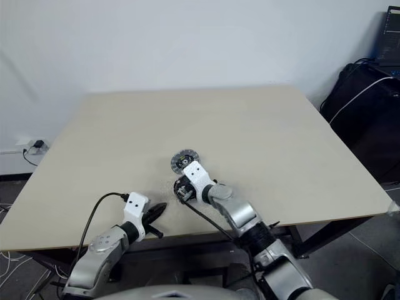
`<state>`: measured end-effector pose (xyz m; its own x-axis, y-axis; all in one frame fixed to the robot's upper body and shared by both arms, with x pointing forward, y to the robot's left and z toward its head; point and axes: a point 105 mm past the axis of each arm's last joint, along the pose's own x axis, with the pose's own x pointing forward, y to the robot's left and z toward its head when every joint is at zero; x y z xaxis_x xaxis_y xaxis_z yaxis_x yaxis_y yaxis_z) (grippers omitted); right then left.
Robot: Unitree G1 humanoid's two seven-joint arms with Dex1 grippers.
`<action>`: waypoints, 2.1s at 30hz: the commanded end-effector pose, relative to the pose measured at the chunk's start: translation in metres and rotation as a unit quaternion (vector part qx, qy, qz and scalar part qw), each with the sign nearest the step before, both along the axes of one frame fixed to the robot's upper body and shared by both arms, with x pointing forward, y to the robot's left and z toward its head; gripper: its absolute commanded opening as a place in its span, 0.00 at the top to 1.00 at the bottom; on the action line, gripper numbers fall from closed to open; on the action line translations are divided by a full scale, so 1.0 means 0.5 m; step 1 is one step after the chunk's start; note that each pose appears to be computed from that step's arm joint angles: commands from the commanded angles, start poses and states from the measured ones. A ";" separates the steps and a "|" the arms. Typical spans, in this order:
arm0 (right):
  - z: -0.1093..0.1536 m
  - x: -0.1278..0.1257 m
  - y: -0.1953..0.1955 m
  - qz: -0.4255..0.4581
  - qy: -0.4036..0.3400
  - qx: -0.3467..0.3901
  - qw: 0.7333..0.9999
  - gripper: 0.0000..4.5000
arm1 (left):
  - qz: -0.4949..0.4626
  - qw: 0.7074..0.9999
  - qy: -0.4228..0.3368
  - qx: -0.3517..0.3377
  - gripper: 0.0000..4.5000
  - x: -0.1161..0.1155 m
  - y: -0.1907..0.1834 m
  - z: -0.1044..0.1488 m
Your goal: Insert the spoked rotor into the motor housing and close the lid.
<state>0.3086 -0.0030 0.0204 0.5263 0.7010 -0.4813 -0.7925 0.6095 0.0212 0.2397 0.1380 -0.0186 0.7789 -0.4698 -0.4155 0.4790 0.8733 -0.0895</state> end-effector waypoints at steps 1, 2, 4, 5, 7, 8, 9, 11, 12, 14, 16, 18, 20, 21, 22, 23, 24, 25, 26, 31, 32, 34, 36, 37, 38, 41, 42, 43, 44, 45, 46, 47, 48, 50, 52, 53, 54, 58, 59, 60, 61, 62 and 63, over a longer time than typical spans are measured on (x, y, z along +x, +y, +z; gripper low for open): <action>0.086 -0.006 0.018 0.101 -0.071 0.000 0.992 0.96 | -0.006 0.999 -0.034 -0.015 1.00 0.013 -0.016 0.037; 0.091 -0.014 0.014 0.138 -0.083 -0.023 0.987 0.91 | -0.007 0.999 -0.034 -0.016 1.00 0.014 -0.018 0.037; 0.089 -0.025 0.001 0.194 -0.100 -0.083 0.972 0.80 | -0.008 0.999 -0.034 -0.017 1.00 0.015 -0.022 0.037; 0.085 -0.028 -0.006 0.218 -0.110 -0.117 0.963 0.72 | -0.008 0.999 -0.034 -0.017 1.00 0.015 -0.023 0.037; 0.079 -0.033 -0.016 0.257 -0.123 -0.166 0.944 0.57 | -0.008 0.999 -0.034 -0.019 1.00 0.016 -0.026 0.037; 0.076 -0.036 -0.020 0.278 -0.130 -0.188 0.933 0.49 | -0.007 0.999 -0.034 -0.020 1.00 0.016 -0.027 0.036; 0.074 -0.038 -0.022 0.293 -0.134 -0.205 0.924 0.43 | -0.006 0.999 -0.034 -0.021 1.00 0.016 -0.028 0.036; 0.069 -0.039 -0.025 0.315 -0.136 -0.228 0.911 0.36 | -0.004 0.999 -0.034 -0.023 1.00 0.015 -0.029 0.036; 0.066 -0.036 -0.025 0.322 -0.140 -0.240 0.905 0.36 | -0.002 0.999 -0.034 -0.024 1.00 0.015 -0.030 0.036; 0.060 -0.030 -0.023 0.333 -0.145 -0.257 0.896 0.36 | 0.002 0.999 -0.035 -0.026 1.00 0.014 -0.030 0.036; 0.055 -0.027 -0.020 0.340 -0.144 -0.264 0.891 0.36 | 0.006 0.999 -0.035 -0.027 1.00 0.013 -0.030 0.035; 0.047 -0.024 -0.018 0.349 -0.141 -0.270 0.887 0.36 | 0.011 0.999 -0.034 -0.029 1.00 0.011 -0.029 0.034; 0.041 -0.021 -0.017 0.353 -0.138 -0.273 0.884 0.36 | 0.015 0.999 -0.033 -0.030 1.00 0.008 -0.028 0.032; 0.038 -0.021 -0.017 0.354 -0.134 -0.273 0.884 0.36 | 0.017 0.999 -0.033 -0.031 1.00 0.007 -0.027 0.032; 0.035 -0.020 -0.017 0.355 -0.131 -0.273 0.884 0.36 | 0.020 0.999 -0.034 -0.031 1.00 0.007 -0.026 0.032; 0.030 -0.020 -0.018 0.359 -0.127 -0.276 0.883 0.36 | 0.023 0.999 -0.034 -0.032 1.00 0.007 -0.025 0.031; 0.027 -0.020 -0.019 0.361 -0.124 -0.279 0.881 0.36 | 0.024 0.999 -0.035 -0.032 1.00 0.007 -0.025 0.031; 0.021 -0.021 -0.021 0.364 -0.119 -0.280 0.880 0.36 | 0.026 0.999 -0.035 -0.032 1.00 0.006 -0.024 0.031; 0.016 -0.022 -0.023 0.367 -0.114 -0.282 0.879 0.36 | 0.027 0.998 -0.035 -0.032 1.00 0.006 -0.023 0.031; -0.005 -0.010 -0.037 0.360 -0.107 -0.306 0.875 0.45 | 0.033 0.998 -0.037 -0.032 1.00 0.006 -0.020 0.031; -0.007 -0.006 -0.041 0.357 -0.108 -0.312 0.874 0.50 | 0.034 0.998 -0.037 -0.033 1.00 0.006 -0.019 0.032; -0.009 -0.002 -0.044 0.354 -0.110 -0.316 0.873 0.64 | 0.036 0.998 -0.038 -0.033 1.00 0.006 -0.019 0.032; -0.007 -0.002 -0.043 0.351 -0.110 -0.312 0.876 0.80 | 0.036 0.998 -0.039 -0.034 1.00 0.006 -0.020 0.033; -0.006 0.000 -0.043 0.347 -0.113 -0.310 0.878 0.86 | 0.036 0.998 -0.039 -0.035 1.00 0.006 -0.022 0.033; -0.004 0.002 -0.043 0.343 -0.115 -0.309 0.880 0.93 | 0.035 0.998 -0.039 -0.036 1.00 0.007 -0.023 0.033; -0.004 0.003 -0.048 0.339 -0.116 -0.312 0.880 0.98 | 0.033 0.998 -0.040 -0.038 1.00 0.009 -0.027 0.035; -0.004 0.003 -0.051 0.336 -0.114 -0.312 0.881 0.98 | 0.033 0.998 -0.040 -0.039 1.00 0.010 -0.028 0.035; -0.002 0.002 -0.054 0.332 -0.113 -0.312 0.883 0.98 | 0.032 0.998 -0.040 -0.039 1.00 0.011 -0.029 0.035; -0.001 0.002 -0.057 0.329 -0.112 -0.311 0.884 0.98 | 0.032 0.998 -0.040 -0.039 1.00 0.011 -0.029 0.035; 0.000 0.001 -0.061 0.319 -0.105 -0.306 0.891 0.98 | 0.031 0.998 -0.040 -0.039 1.00 0.011 -0.030 0.035; 0.001 -0.007 -0.069 0.310 -0.088 -0.294 0.900 0.98 | 0.030 0.998 -0.039 -0.039 1.00 0.012 -0.031 0.034; 0.002 -0.018 -0.074 0.302 -0.068 -0.278 0.909 0.98 | 0.029 0.998 -0.039 -0.040 1.00 0.012 -0.032 0.033; 0.004 -0.030 -0.078 0.296 -0.050 -0.261 0.917 0.98 | 0.028 0.998 -0.038 -0.041 1.00 0.012 -0.033 0.031; 0.009 -0.050 -0.083 0.286 -0.027 -0.239 0.928 0.98 | 0.027 0.998 -0.037 -0.041 1.00 0.011 -0.034 0.029; 0.014 -0.075 -0.090 0.263 0.007 -0.212 0.941 0.98 | 0.024 0.998 -0.034 -0.043 1.00 0.011 -0.037 0.025; 0.017 -0.086 -0.093 0.253 0.021 -0.202 0.946 0.98 | 0.023 0.998 -0.033 -0.044 1.00 0.010 -0.039 0.023; 0.018 -0.093 -0.095 0.242 0.034 -0.195 0.950 0.98 | 0.022 0.998 -0.032 -0.045 1.00 0.010 -0.040 0.022; 0.022 -0.108 -0.096 0.167 0.093 -0.160 0.968 0.98 | 0.017 0.998 -0.030 -0.048 1.00 0.010 -0.045 0.018; 0.021 -0.106 -0.093 0.140 0.105 -0.152 0.973 0.98 | 0.016 0.998 -0.029 -0.049 1.00 0.011 -0.046 0.017; 0.021 -0.104 -0.092 0.122 0.113 -0.148 0.975 0.98 | 0.015 0.998 -0.029 -0.049 1.00 0.011 -0.047 0.017; 0.019 -0.093 -0.087 0.081 0.125 -0.135 0.979 0.98 | 0.013 0.998 -0.029 -0.049 1.00 0.011 -0.048 0.016; 0.017 -0.081 -0.083 0.040 0.138 -0.122 0.982 0.98 | 0.011 0.998 -0.029 -0.049 1.00 0.011 -0.048 0.015; 0.016 -0.070 -0.079 0.002 0.152 -0.108 0.982 0.98 | 0.010 0.998 -0.029 -0.050 1.00 0.012 -0.049 0.015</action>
<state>0.2610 -0.0342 0.0247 0.2565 0.6087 -0.7508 -0.8456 0.5175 0.1307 0.2400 0.1184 -0.0205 0.8024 -0.4685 -0.3696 0.4466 0.8823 -0.1489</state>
